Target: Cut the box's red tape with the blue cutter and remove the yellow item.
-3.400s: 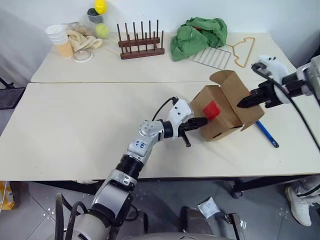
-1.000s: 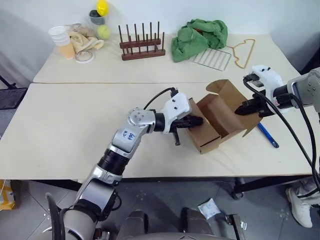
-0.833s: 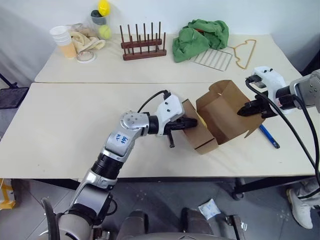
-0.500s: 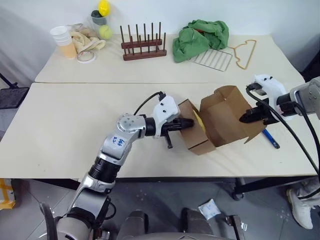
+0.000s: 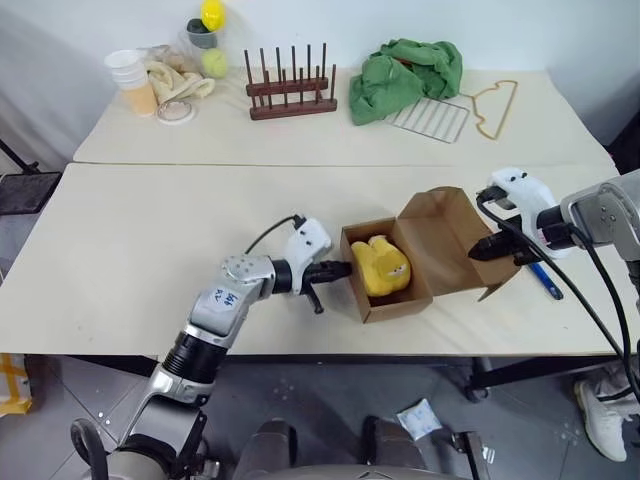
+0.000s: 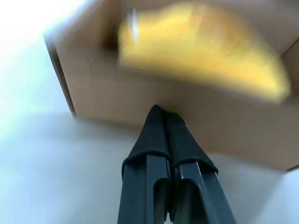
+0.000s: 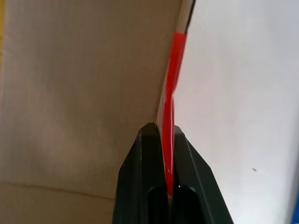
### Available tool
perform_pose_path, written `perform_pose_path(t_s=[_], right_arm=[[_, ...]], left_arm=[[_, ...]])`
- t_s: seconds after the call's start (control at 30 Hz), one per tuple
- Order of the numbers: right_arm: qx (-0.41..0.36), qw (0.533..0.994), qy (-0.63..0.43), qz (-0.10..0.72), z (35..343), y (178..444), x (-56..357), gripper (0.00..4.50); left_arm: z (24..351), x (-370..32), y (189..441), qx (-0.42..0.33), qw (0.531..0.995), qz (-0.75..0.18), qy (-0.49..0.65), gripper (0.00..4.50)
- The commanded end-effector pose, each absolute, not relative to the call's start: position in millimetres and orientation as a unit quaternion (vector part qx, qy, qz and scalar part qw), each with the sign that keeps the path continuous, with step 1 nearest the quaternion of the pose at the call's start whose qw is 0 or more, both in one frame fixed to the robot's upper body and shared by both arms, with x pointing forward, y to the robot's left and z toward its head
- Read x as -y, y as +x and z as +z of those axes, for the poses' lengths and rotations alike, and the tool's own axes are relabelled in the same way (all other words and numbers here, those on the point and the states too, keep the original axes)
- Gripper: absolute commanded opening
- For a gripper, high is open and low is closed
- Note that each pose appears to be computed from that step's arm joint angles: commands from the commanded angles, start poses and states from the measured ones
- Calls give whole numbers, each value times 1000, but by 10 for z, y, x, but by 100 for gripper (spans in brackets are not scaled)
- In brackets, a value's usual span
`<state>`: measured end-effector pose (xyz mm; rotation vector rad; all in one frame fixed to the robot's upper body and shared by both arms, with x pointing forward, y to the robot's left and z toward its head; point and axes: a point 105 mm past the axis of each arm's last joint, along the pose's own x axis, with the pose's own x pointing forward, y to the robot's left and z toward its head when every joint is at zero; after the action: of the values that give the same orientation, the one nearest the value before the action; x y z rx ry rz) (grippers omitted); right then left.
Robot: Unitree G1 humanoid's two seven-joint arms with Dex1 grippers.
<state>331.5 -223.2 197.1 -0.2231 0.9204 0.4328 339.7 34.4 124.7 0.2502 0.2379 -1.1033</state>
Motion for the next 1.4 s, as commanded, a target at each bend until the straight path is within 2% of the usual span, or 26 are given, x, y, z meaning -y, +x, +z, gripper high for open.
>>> perform_pose_path(t_s=[0.03, 0.23, 0.27, 0.3, 0.37, 0.53, 0.73, 0.77, 0.8, 0.87, 0.93, 1.1, 1.27, 1.4], right_arm=[[-414, 874, -111, 227, 2063, 3304, 2133, 3], [-404, 878, -106, 233, 2073, 3308, 2094, 3], [-402, 879, -101, 236, 2077, 3304, 2088, 1], [-400, 880, -101, 235, 2082, 3301, 2094, 22], [-389, 886, -91, 238, 2121, 3284, 2114, 68], [-337, 908, -58, 242, 2244, 3268, 2219, 236], [-186, 924, -90, 322, 2497, 3201, 2370, 448], [-143, 923, -113, 340, 2542, 3184, 2412, 450], [-101, 918, -143, 356, 2586, 3157, 2457, 450], [-15, 881, -209, 425, 2632, 3021, 2426, 450], [34, 862, -212, 459, 2651, 2978, 2398, 450], [37, 797, -228, 558, 2417, 2731, 2187, 450], [56, 786, -267, 554, 2409, 2585, 2216, 450], [59, 807, -266, 524, 2490, 2522, 2304, 450]], left_arm=[[1377, -291, 3373, -83, 841, -521, 121, 0], [1439, -336, 3410, -71, 854, -507, 93, 0], [1438, -351, 3408, -74, 855, -506, 89, 19], [1438, -371, 3406, -74, 855, -505, 89, 40], [1446, -466, 3398, -73, 856, -502, 101, 82], [1588, -816, 3434, -35, 861, -486, 145, 230], [1691, -1531, 3335, -38, 861, -479, 167, 413], [1716, -1661, 3225, -34, 856, -494, 150, 443], [1747, -1777, 3130, -34, 855, -501, 126, 447], [1780, -2035, 2973, -31, 864, -495, 86, 447], [1645, -2336, 2796, -48, 879, -464, 93, 447], [1461, -2830, 2552, -81, 907, -399, 107, 447], [1387, -3091, 2325, -116, 918, -368, 89, 447], [1658, -2873, 2478, -73, 912, -393, 90, 447]])
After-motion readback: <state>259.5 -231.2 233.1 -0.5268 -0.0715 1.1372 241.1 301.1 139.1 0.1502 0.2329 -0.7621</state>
